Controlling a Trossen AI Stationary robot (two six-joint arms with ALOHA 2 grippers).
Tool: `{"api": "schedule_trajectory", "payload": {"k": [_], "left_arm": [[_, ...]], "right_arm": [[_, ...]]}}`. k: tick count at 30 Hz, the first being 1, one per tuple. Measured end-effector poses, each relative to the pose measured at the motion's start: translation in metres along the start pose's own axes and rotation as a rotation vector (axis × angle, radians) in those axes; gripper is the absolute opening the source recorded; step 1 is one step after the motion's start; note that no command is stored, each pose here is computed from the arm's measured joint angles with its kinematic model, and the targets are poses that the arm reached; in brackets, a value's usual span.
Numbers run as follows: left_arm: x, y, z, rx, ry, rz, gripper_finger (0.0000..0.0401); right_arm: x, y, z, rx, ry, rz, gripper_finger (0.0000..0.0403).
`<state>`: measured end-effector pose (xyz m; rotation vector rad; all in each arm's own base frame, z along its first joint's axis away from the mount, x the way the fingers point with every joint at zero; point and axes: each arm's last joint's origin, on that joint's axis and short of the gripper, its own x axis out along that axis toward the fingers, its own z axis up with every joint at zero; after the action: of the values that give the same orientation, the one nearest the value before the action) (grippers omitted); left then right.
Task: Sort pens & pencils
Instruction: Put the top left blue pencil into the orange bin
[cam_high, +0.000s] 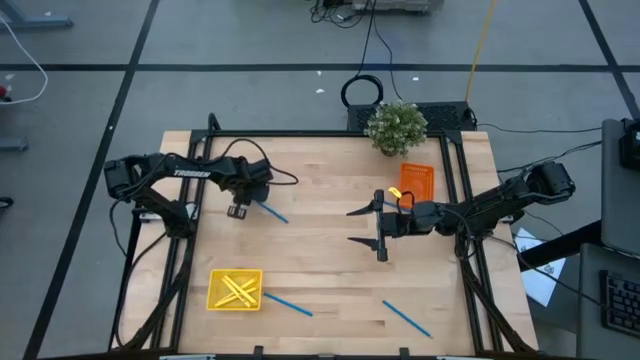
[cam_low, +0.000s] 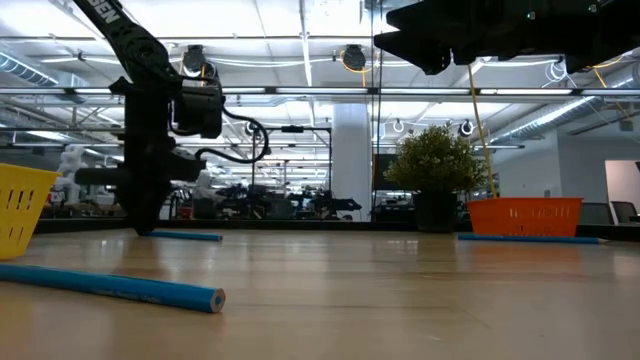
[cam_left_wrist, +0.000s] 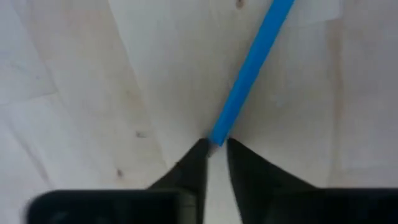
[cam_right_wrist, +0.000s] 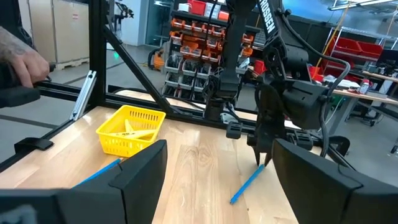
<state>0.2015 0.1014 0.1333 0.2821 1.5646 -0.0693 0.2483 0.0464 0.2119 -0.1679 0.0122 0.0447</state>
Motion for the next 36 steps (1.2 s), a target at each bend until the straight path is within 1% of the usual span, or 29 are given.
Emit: {"api": "schedule_trajectory", "payload": {"k": [2,4,8,11,14,25,36], "left_arm": [[0.0,0.0,-0.001,-0.005,-0.008,-0.02,0.0022],[0.0,0.0,-0.001,-0.024,-0.02,-0.036,0.0011],[0.0,0.0,-0.001,-0.044,-0.026,-0.046,0.0019],[0.0,0.0,-0.001,-0.077,-0.024,-0.05,0.0007],[-0.001,0.0,-0.002,-0.111,-0.029,-0.049,0.0006],[-0.017,-0.002,-0.003,-0.168,-0.126,-0.037,0.0],[-0.026,-0.007,0.001,-0.166,-0.17,-0.008,0.0]], "right_arm": [[0.0,0.0,0.0,0.0,0.0,0.0,0.0279],[0.0,0.0,0.0,0.0,0.0,0.0,0.0279],[0.0,0.0,0.0,0.0,0.0,0.0,0.0279],[0.0,0.0,0.0,-0.001,0.0,0.0,0.0279],[0.0,0.0,0.0,-0.001,0.0,0.0,0.0279],[0.0,0.0,0.0,-0.003,0.0,0.0,0.0279],[0.0,0.0,0.0,-0.003,0.0,0.0,0.0279]]}}
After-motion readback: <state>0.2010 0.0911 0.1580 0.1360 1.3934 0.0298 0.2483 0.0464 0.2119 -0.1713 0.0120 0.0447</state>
